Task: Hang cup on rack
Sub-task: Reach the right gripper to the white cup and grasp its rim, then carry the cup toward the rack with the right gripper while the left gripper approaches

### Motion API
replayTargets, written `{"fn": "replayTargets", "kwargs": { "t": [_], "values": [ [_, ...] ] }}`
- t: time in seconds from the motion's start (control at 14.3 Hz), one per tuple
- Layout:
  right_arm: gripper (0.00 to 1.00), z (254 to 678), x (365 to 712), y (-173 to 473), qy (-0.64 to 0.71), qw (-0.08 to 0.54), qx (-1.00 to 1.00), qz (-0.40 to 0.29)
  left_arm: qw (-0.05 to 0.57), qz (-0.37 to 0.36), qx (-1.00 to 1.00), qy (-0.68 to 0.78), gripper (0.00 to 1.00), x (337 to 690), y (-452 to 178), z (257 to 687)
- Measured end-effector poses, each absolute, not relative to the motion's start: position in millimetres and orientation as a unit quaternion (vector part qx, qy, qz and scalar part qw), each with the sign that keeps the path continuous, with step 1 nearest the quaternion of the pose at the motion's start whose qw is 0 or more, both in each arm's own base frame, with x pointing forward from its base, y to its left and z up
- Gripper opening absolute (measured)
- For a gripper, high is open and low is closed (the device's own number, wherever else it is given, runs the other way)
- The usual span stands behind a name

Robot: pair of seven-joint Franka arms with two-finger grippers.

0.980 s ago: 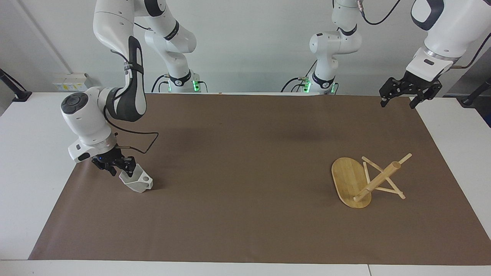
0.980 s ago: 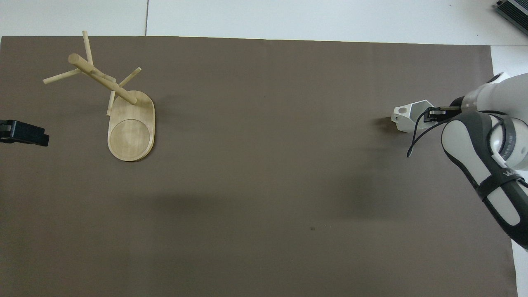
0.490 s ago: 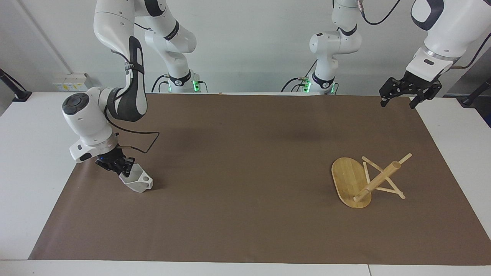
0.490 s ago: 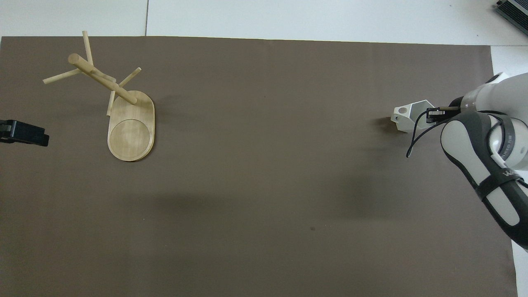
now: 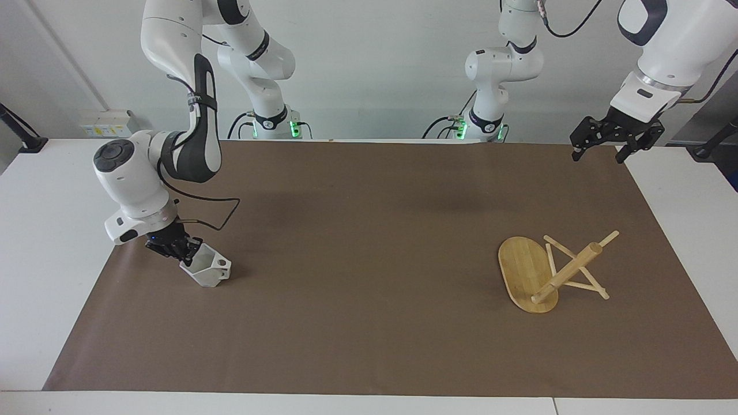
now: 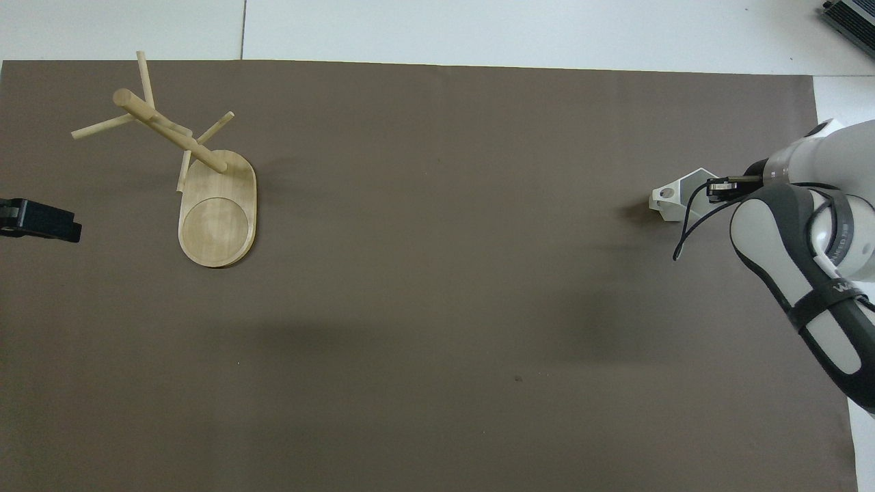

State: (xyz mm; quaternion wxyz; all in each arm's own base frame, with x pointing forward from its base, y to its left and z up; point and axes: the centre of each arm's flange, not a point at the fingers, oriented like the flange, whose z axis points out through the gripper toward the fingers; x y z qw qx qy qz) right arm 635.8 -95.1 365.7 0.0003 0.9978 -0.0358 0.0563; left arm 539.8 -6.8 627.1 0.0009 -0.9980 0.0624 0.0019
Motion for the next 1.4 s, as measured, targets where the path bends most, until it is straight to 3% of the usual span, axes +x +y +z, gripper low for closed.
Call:
{"fn": "replayTargets", "kwargs": {
  "t": [0.35, 0.7, 1.05, 1.26, 1.4],
  "values": [
    [0.04, 376, 637, -89, -0.031, -0.004, 0.999, 0.035, 0.000, 0.014, -0.998, 0.063, 1.00, 537, -10, 623],
    [0.04, 444, 638, -49, -0.001, -0.017, 1.000, 0.019, 0.001, 0.036, -0.998, 0.047, 1.00, 524, -15, 607],
    [0.04, 508, 614, -9, -0.003, -0.092, 0.996, 0.020, -0.024, 0.048, -0.979, -0.194, 1.00, 520, -27, 606],
    [0.04, 550, 595, 28, 0.011, -0.114, 0.993, 0.031, -0.064, 0.090, -0.936, -0.334, 1.00, 514, -39, 606],
    [0.04, 572, 585, 51, -0.007, -0.164, 0.986, 0.038, -0.069, 0.111, -0.908, -0.399, 1.00, 510, -44, 607]
  ]
}}
